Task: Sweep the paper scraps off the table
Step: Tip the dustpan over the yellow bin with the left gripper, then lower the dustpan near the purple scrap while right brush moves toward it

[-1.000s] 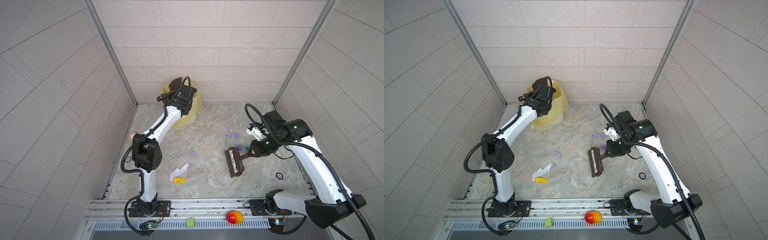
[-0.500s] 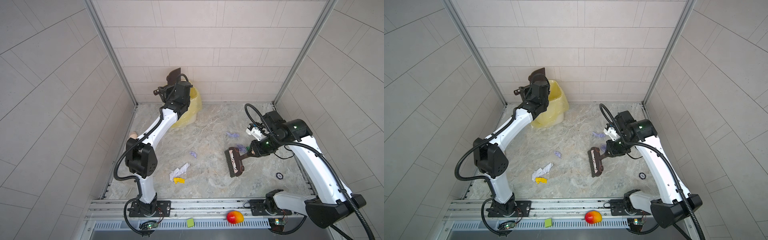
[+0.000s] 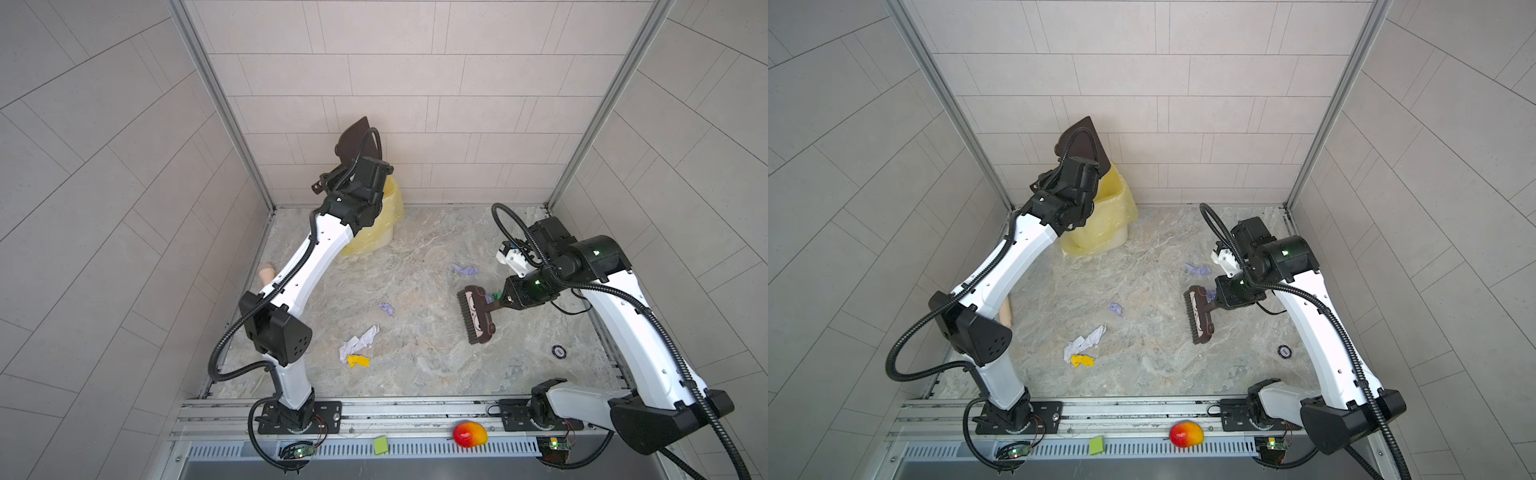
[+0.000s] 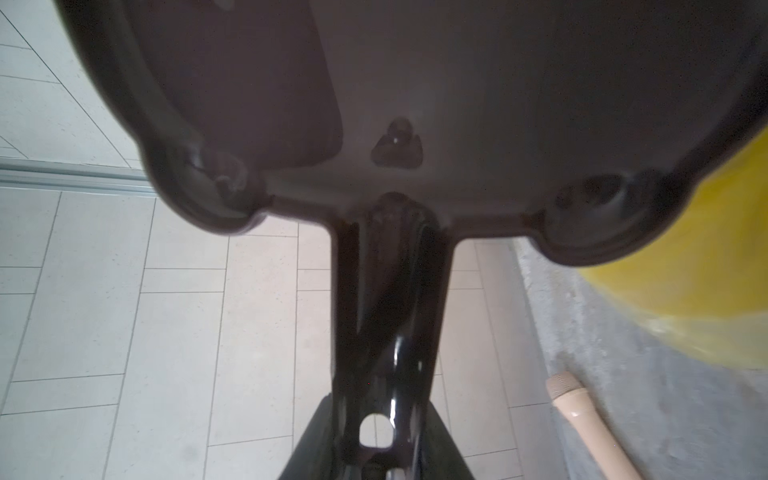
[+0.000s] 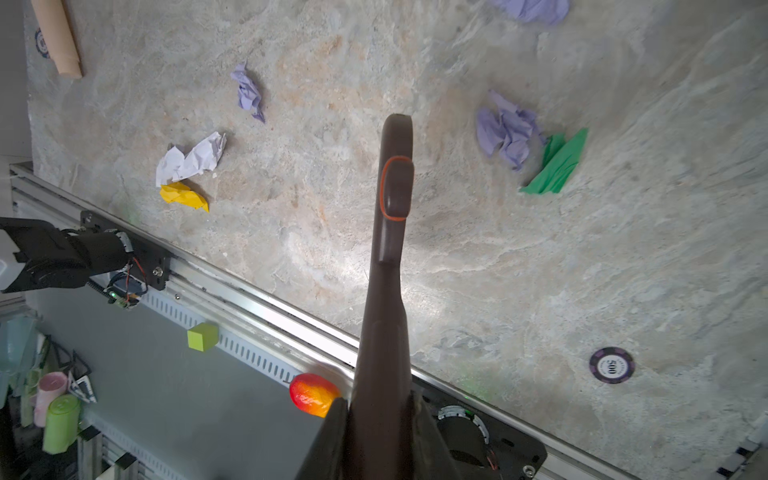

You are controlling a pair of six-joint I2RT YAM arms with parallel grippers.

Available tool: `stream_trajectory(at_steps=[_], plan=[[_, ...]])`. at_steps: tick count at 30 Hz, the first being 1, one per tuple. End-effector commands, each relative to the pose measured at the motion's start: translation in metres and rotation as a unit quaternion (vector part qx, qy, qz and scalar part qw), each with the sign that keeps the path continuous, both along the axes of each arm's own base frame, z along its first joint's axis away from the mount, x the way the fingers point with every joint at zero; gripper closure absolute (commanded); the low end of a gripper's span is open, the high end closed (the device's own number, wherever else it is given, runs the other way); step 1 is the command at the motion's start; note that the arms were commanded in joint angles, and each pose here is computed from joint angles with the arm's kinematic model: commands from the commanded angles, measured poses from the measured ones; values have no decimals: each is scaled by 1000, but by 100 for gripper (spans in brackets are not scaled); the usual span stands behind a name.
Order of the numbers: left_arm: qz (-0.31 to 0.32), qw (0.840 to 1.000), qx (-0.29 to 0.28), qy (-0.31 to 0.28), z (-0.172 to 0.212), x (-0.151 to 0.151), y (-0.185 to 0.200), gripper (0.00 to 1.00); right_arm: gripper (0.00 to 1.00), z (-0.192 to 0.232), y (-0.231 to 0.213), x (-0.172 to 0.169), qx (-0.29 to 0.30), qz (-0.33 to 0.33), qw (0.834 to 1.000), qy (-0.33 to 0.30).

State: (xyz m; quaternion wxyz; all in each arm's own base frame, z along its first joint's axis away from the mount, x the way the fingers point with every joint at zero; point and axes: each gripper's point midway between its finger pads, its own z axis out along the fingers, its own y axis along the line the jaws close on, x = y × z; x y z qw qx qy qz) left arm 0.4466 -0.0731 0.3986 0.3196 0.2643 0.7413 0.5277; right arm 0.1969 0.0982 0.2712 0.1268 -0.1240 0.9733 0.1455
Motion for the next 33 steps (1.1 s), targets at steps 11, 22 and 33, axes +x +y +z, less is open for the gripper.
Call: stream_trajectory(at_steps=[11,22,33], plan=[[-85,960,-249,97,-88,-80,-92,100,100,36,-43,85,-147,-52,977,-146],[-52,891,-375,252,-181,-154,-118,100,100,15,-37,153,-237,-9,960,-150],[-7,860,-384,336,-230,-227,-113,100,100,-36,-13,197,-295,60,950,-88]])
